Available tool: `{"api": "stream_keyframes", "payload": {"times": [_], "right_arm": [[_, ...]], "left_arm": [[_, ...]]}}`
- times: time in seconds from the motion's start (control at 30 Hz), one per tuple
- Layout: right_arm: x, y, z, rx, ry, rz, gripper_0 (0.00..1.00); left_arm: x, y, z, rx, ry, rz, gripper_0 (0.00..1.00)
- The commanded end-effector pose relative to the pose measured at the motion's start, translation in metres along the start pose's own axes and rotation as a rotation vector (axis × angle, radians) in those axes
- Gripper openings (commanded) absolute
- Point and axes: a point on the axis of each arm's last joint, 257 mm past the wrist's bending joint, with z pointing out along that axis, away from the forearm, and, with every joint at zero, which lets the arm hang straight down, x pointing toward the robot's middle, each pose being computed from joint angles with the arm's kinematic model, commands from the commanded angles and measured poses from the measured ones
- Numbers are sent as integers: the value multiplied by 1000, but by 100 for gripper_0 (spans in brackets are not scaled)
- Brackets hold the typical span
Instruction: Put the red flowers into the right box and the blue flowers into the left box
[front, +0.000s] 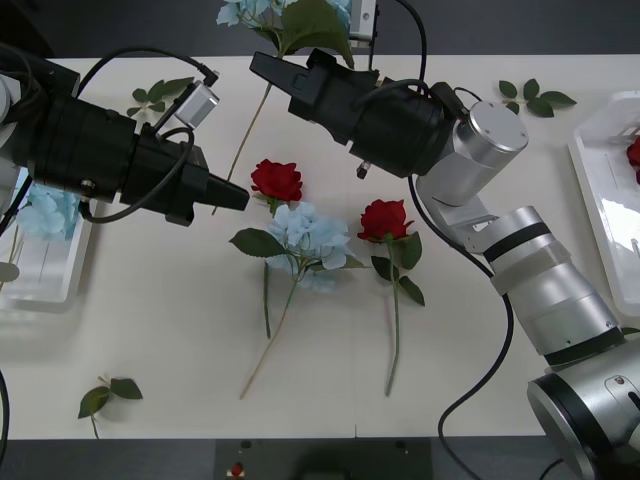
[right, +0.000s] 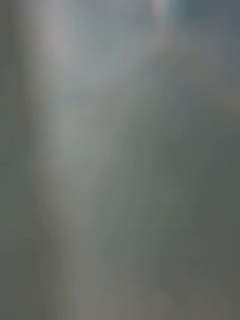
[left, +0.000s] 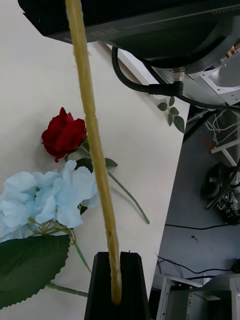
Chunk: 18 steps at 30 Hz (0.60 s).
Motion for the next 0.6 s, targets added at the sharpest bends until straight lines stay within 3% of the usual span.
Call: {"api": "stream_keyframes", "payload": {"times": [0.03,0.27,0.3,0.33,0.4,0.47,0.6], "right_arm": [[-12,26,18,-58,-20,-40,0],[-11,26,17,-61,-15,-38,0],[-12,26,17,-60,-15,-46,30],[-12,25,16,-58,-13,-46,54],[-12,25,16,-56,-12,-50,81],[-11,25,15,-58,-9,-52,94],[-10,27,15,-66,-3,-60,100]], "left_arm": [[-29,-6,-6,-11,-23,71,0],[-30,-8,-7,-4,-26,67,0],[-31,-8,-7,-2,-29,67,0],[-30,-9,-8,0,-28,67,0],[-30,-10,-8,6,-30,65,0],[-30,-11,-9,11,-34,64,0],[-29,-10,-17,5,-30,63,0]]}}
